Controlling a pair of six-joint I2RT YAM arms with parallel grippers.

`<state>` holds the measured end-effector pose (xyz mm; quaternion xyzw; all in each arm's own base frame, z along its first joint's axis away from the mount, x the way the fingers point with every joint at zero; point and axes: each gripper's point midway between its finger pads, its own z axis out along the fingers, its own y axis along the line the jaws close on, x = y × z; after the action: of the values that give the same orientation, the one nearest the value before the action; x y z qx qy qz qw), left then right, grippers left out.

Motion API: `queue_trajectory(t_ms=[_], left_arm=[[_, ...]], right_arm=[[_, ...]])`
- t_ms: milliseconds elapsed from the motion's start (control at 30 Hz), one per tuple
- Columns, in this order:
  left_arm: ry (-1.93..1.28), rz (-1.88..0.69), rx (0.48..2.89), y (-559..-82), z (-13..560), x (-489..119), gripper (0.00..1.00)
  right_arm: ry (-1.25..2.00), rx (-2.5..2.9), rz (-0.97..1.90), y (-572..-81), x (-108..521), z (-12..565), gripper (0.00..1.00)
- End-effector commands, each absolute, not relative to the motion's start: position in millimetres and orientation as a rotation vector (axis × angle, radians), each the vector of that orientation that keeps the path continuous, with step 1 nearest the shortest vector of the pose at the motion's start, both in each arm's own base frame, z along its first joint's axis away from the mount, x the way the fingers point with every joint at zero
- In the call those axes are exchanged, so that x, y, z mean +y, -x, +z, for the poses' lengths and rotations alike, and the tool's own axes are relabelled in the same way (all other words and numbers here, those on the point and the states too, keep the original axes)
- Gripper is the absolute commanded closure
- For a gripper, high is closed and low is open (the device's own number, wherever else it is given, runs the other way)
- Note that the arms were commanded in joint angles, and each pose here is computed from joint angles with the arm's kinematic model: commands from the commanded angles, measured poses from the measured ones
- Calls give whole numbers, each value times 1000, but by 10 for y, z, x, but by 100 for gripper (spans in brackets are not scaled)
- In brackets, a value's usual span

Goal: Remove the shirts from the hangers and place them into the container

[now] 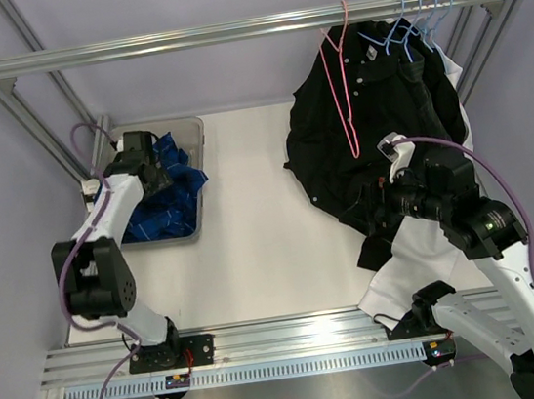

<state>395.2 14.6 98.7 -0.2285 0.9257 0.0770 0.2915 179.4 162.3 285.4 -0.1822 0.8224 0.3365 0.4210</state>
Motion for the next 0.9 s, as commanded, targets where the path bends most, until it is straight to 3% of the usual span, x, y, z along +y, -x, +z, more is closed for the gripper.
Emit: queue_trajectory(t_ms=[0, 200, 367, 500, 700, 867], left_arm=[[601, 126, 2279, -3998, 1758, 158, 40], [478, -127, 2148, -4238, 2200, -384, 44], [454, -151, 2223, -4564, 1823, -632, 46], [495, 33, 2296, -4686, 1347, -420, 50], [626, 223, 2422, -4547, 625, 57, 54], [642, 211, 2470, -4533, 472, 93, 53]], right_arm=[[481, 2004, 827, -1792, 1619, 3051, 1], [477, 1998, 833, -1836, 1641, 3077, 1], [465, 2005, 844, -1865, 1662, 3059, 1], [457, 2002, 852, -1878, 1674, 3063, 1], [443, 2008, 848, -1891, 1667, 3057, 1], [438, 2017, 848, -1919, 1676, 3033, 1]])
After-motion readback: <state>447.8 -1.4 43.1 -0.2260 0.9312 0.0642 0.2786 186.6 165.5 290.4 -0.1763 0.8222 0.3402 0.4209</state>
